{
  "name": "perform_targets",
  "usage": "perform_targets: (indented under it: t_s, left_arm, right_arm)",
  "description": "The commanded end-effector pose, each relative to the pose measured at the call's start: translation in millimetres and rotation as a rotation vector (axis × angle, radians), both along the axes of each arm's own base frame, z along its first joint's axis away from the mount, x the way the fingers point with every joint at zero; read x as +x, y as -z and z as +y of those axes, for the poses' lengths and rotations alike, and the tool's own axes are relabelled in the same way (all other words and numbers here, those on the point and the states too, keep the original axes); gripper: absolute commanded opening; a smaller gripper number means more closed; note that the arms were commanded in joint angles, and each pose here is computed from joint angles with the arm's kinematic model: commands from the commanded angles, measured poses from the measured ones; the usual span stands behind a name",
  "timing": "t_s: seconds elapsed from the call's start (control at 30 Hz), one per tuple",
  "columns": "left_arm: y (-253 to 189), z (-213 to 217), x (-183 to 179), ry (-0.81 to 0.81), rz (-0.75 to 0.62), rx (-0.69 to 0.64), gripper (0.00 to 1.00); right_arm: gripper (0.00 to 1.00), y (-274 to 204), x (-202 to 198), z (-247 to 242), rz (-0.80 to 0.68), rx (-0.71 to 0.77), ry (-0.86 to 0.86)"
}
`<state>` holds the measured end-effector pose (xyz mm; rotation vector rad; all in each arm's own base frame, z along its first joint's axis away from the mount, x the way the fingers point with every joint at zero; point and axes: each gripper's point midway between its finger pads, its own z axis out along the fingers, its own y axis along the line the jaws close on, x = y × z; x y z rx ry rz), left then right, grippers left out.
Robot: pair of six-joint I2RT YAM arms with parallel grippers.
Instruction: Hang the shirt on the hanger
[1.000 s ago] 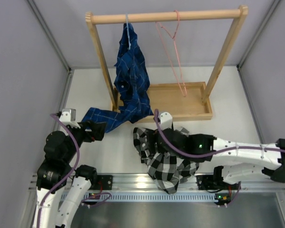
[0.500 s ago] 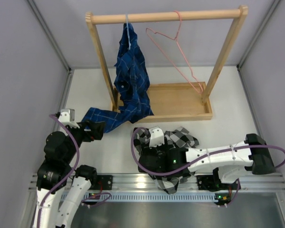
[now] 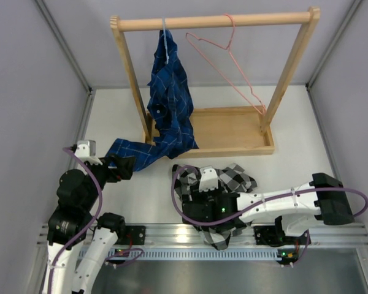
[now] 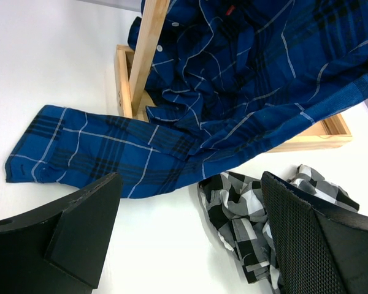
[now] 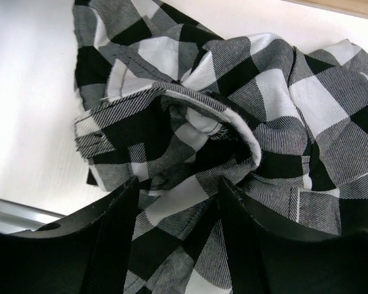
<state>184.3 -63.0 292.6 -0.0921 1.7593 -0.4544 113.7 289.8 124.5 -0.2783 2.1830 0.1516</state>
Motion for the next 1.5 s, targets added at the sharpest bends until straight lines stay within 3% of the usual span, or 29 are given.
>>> perform_targets:
  t_s: [0.0, 0.13, 0.23, 0.33, 0.37, 0.43, 0.47, 0.53, 0.57, 0.6, 0.67, 0.77, 0.87, 0.97, 1.0, 1.1, 1.13, 1.17, 1.23, 1.37, 1.47]
  left_arm:
    - [-9.1, -0.1, 5.2, -0.009, -0.04, -0.014, 0.98]
    - [-8.8, 0.1, 5.6, -0.01, -0.038, -0.013, 0.98]
    - [-9.1, 0.4, 5.4, -0.012, -0.04, -0.013, 0.98]
    - [-9.1, -0.2, 5.2, -0.009, -0.039, -0.015, 0.98]
    - [-9.1, -0.1, 5.2, -0.009, -0.04, -0.014, 0.98]
    - [-8.8, -0.1, 5.5, -0.008, -0.039, -0.012, 0.98]
    - [-9.5, 0.1, 5.4, -0.01, -0.041, -0.014, 0.98]
    - [-9.5, -0.2, 5.3, -0.009, -0.041, -0.014, 0.98]
    - [-9.8, -0.4, 5.0, -0.007, -0.041, -0.014, 0.98]
    - [-9.9, -0.4, 5.4, -0.007, -0.041, -0.014, 0.98]
    - [-8.3, -0.8, 5.9, -0.006, -0.035, -0.013, 0.98]
    - [-6.8, -2.5, 8.0, 0.003, -0.024, -0.007, 0.98]
    - [-7.3, -3.7, 10.3, 0.008, -0.016, -0.003, 0.98]
    - [-16.5, -9.0, 8.8, 0.037, -0.024, -0.013, 0.98]
    - [-21.5, -14.2, 8.5, 0.055, -0.024, -0.047, 0.98]
    - [-54.1, -63.7, 9.3, 0.315, -0.061, -0.17, 0.98]
    - [-63.6, -88.2, -2.8, 0.486, -0.05, -0.203, 0.98]
    - [-56.3, -99.8, 11.9, 0.531, 0.018, -0.219, 0.98]
    - [-49.7, -107.8, 30.6, 0.533, 0.06, -0.21, 0.98]
    - [-78.3, -161.2, 12.2, 0.583, 0.002, -0.196, 0.98]
    - [-71.4, -209.4, -3.6, 0.62, -0.027, -0.064, 0.98]
  right_arm:
    - [0.52, 12.8, 6.1, -1.8, 0.009, -0.018, 0.019]
    - [0.51, 13.3, 3.5, 8.7, 0.028, 0.004, -0.003]
    - [0.68, 12.4, 3.6, 8.4, 0.027, 0.008, -0.001]
    - [0.68, 14.6, 3.3, 3.9, 0.026, 0.011, 0.01]
    - [0.66, 15.4, 3.7, 3.7, 0.026, 0.011, 0.013]
    - [0.5, 18.2, 2.8, 3.5, 0.032, 0.002, 0.01]
    - [0.36, 19.6, 2.8, 3.0, 0.032, -0.005, 0.009]
    - [0.24, 18.2, 3.3, 2.6, 0.028, -0.006, 0.008]
    - [0.12, 14.9, 4.0, 3.1, 0.023, -0.003, 0.009]
    - [0.06, 11.8, 5.6, 2.5, 0.011, -0.008, 0.006]
    - [0.0, 0.1, 8.0, 2.1, -0.013, -0.009, -0.006]
    - [0.0, -38.0, 17.0, 10.7, -0.093, -0.021, -0.065]
    - [0.0, -89.8, 30.5, 9.9, -0.234, -0.146, -0.177]
    - [0.0, -144.7, 33.6, 9.6, -0.304, -0.12, -0.254]
    - [0.0, -162.7, 34.0, 11.8, -0.347, -0.148, -0.333]
    - [0.0, -207.0, 34.0, 3.3, -0.379, -0.066, -0.465]
    - [0.0, -223.7, 37.0, -9.7, -0.389, -0.01, -0.464]
    - [0.0, -226.8, 41.5, -14.0, -0.37, 0.024, -0.493]
    - [0.0, -238.8, 39.3, -30.0, -0.37, 0.098, -0.53]
    - [0.0, -230.2, 31.6, -55.2, -0.365, 0.14, -0.551]
    - [0.0, -230.5, 14.7, -66.8, -0.363, 0.214, -0.62]
